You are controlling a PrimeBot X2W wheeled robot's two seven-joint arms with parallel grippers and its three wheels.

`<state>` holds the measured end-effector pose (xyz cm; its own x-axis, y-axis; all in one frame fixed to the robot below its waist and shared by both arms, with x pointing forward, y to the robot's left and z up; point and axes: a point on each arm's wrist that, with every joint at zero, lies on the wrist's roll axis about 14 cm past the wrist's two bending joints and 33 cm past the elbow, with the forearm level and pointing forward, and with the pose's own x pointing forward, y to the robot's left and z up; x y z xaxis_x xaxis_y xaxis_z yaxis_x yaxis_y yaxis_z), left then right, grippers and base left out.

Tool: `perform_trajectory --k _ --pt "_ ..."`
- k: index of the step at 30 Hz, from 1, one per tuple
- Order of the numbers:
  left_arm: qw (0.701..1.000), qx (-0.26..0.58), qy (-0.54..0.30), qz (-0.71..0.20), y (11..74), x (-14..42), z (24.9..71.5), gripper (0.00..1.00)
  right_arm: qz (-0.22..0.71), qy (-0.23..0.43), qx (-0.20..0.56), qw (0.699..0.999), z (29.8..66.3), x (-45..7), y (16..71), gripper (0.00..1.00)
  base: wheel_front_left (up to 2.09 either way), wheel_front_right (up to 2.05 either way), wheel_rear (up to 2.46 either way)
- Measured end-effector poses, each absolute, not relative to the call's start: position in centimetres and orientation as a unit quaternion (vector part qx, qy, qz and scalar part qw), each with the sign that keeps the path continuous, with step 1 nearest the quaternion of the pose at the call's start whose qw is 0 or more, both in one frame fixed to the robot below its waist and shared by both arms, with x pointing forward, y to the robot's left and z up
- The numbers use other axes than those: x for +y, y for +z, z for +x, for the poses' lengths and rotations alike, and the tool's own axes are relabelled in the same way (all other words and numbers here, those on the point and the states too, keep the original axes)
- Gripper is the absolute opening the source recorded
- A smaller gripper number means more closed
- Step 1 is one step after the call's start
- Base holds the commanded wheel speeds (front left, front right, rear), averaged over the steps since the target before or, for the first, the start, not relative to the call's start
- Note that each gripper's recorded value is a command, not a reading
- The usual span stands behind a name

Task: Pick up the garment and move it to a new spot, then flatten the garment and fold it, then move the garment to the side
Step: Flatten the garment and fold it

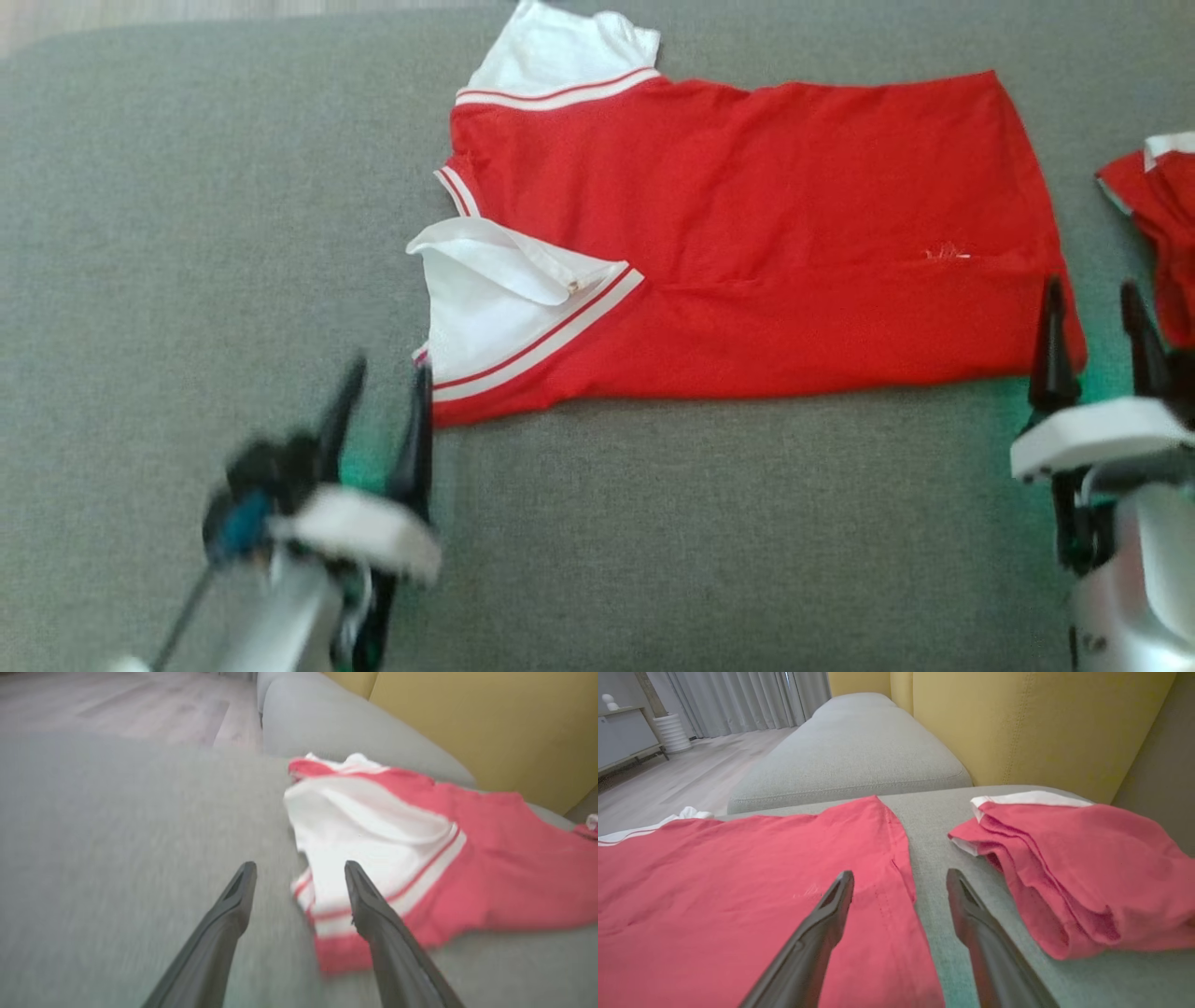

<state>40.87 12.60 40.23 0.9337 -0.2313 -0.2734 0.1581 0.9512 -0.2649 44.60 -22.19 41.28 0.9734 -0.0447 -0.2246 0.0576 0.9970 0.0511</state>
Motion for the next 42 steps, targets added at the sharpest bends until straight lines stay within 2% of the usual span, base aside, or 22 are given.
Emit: perform_trajectory --k 6,22,23,25,30,42 --pt "0.965 0.212 -0.088 -0.123 37.1 12.8 37.1 1.0 0.034 -0.031 0.123 0.991 43.1 -22.2 40.8 1.0 0.0 0.0 0.0" --pt "0.96 0.234 -0.117 -0.1 36.1 11.9 38.1 1.0 0.035 -0.045 0.116 0.992 42.7 -23.1 41.1 1.0 0.0 0.0 0.0" --pt "0.959 0.235 -0.12 -0.1 36.1 11.8 38.2 0.78 0.035 -0.046 0.117 0.992 42.7 -23.2 41.1 1.0 0.0 0.0 0.0" --pt "0.958 0.235 -0.129 -0.098 36.1 11.5 38.4 0.0 0.035 -0.047 0.118 0.991 42.6 -23.3 41.0 1.0 0.0 0.0 0.0" --pt "0.952 0.244 -0.157 -0.096 35.9 10.5 38.6 0.0 0.036 -0.05 0.132 0.989 42.5 -23.4 40.4 1.0 0.0 0.0 0.0" --pt "0.959 0.227 -0.152 -0.082 36.8 11.4 38.4 0.0 0.062 -0.046 0.248 0.966 41.2 -22.3 35.9 1.0 0.0 0.0 0.0"
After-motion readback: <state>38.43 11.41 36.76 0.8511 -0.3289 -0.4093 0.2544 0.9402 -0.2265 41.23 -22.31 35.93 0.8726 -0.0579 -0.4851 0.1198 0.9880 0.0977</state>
